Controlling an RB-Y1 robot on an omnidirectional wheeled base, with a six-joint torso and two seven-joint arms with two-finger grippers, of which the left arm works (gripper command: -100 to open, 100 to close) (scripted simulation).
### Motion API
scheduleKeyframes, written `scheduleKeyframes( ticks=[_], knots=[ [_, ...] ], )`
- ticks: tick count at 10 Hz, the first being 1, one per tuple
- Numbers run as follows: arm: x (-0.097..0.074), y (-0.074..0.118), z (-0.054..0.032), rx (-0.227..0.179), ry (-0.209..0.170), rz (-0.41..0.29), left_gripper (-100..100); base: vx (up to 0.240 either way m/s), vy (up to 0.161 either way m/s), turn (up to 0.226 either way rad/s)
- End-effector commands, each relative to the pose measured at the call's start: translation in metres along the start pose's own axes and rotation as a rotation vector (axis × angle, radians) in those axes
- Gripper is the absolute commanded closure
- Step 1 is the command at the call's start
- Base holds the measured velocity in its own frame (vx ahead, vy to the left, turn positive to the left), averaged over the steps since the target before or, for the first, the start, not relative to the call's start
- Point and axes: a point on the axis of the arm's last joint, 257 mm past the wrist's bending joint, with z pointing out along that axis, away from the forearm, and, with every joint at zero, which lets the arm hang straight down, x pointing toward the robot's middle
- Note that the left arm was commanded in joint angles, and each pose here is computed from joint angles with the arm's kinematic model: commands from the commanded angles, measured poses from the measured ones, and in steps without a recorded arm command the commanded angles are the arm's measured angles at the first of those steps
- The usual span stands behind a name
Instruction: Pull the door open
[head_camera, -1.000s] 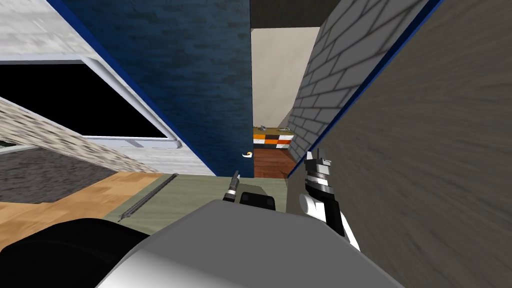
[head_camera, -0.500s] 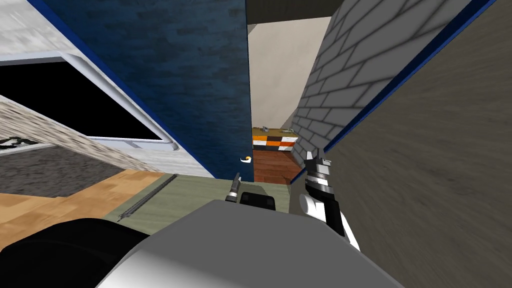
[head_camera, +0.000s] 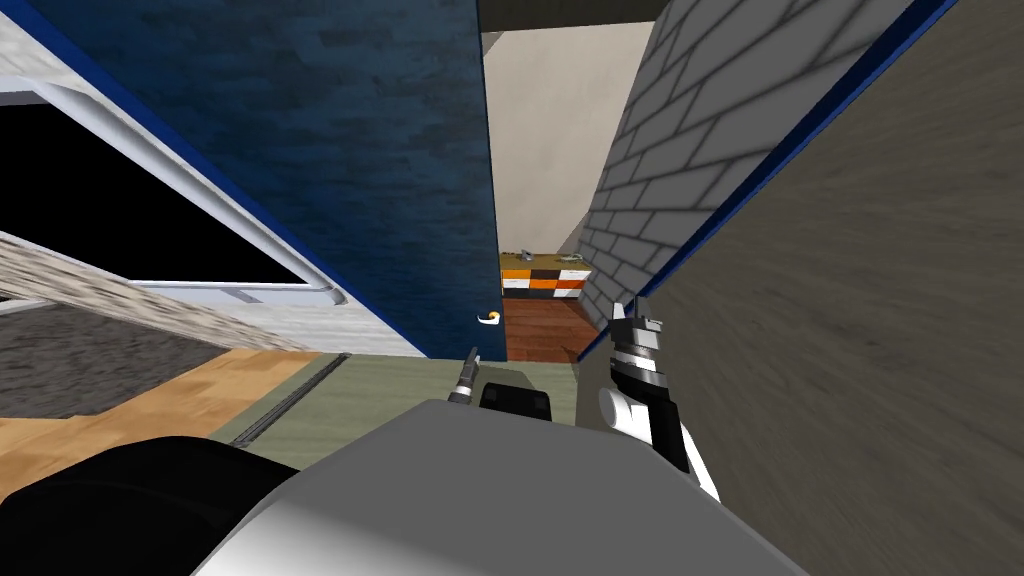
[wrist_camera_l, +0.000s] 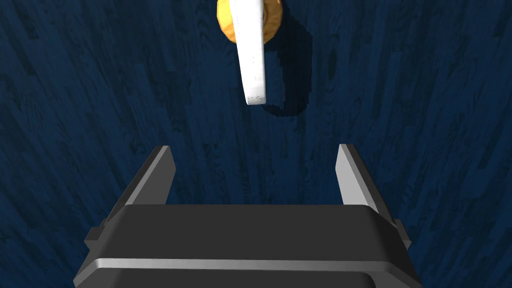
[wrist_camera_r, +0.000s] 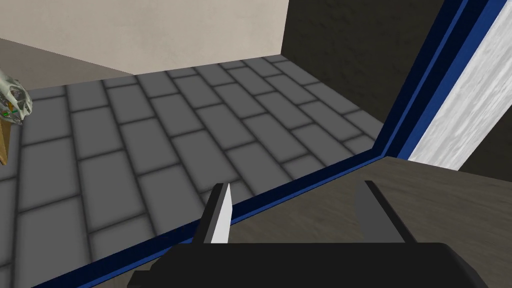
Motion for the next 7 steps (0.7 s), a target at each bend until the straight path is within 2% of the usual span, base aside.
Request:
scheduleKeyframes(
  ticks=[1,4,7],
  knots=[
    [-0.009,0.004,-0.0008,-0.012,0.009,0.024,-100,-0.175,0.058,-0.228],
    [-0.030,0.014,-0.0040,-0.038,0.026,0.073,-100,-0.169,0.060,-0.193],
    [-0.055,0.021,-0.0057,-0.063,0.037,0.123,-100,-0.099,0.043,-0.205]
  ],
)
